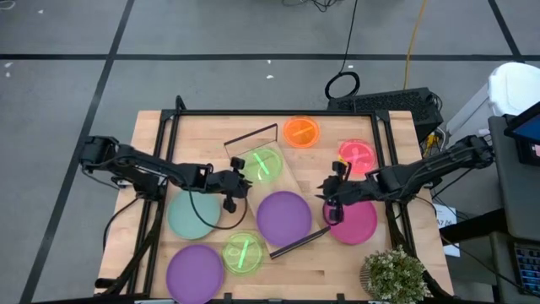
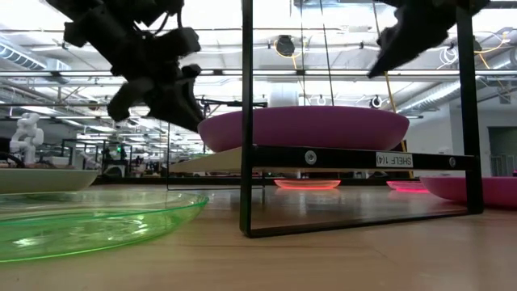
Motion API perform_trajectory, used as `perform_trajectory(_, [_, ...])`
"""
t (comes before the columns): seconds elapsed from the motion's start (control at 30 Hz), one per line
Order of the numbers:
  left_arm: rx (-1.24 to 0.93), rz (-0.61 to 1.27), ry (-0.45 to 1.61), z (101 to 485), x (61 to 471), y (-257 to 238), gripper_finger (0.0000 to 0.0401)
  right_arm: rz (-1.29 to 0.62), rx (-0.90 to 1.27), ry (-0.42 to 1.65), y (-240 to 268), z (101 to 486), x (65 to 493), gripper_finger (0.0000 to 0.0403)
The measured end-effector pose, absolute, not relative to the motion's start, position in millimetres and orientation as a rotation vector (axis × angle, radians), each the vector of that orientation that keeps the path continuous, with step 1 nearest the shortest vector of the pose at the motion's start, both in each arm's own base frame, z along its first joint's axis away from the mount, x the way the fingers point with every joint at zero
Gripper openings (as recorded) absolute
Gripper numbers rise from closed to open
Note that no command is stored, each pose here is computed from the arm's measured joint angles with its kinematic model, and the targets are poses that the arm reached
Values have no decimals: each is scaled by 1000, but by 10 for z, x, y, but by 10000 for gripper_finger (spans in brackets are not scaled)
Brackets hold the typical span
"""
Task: Place and stack plates onto a shelf
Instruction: Stack the pink plate on the purple plate on the shelf
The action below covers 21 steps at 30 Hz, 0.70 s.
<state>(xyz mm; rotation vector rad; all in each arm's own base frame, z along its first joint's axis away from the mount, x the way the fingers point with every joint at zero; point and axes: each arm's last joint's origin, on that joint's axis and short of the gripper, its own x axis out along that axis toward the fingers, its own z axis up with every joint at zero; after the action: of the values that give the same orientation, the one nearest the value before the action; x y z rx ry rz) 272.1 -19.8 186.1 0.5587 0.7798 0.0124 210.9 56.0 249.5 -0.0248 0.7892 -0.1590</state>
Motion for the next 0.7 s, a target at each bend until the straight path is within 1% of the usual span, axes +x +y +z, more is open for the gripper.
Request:
perform_trajectory(0.33, [502,-13,715,2047,2595,-374,56,-273,19,1038,494,2348,1890,105])
perform_trajectory(0.5, [489,-44,721,2038,2562,-481,56,-239,164,1130,535,2317,1827,105])
perform_trajectory(0.7, [466,-66,751,2010,2519,-563,56,-164,309,1195,712,2307,1754,105])
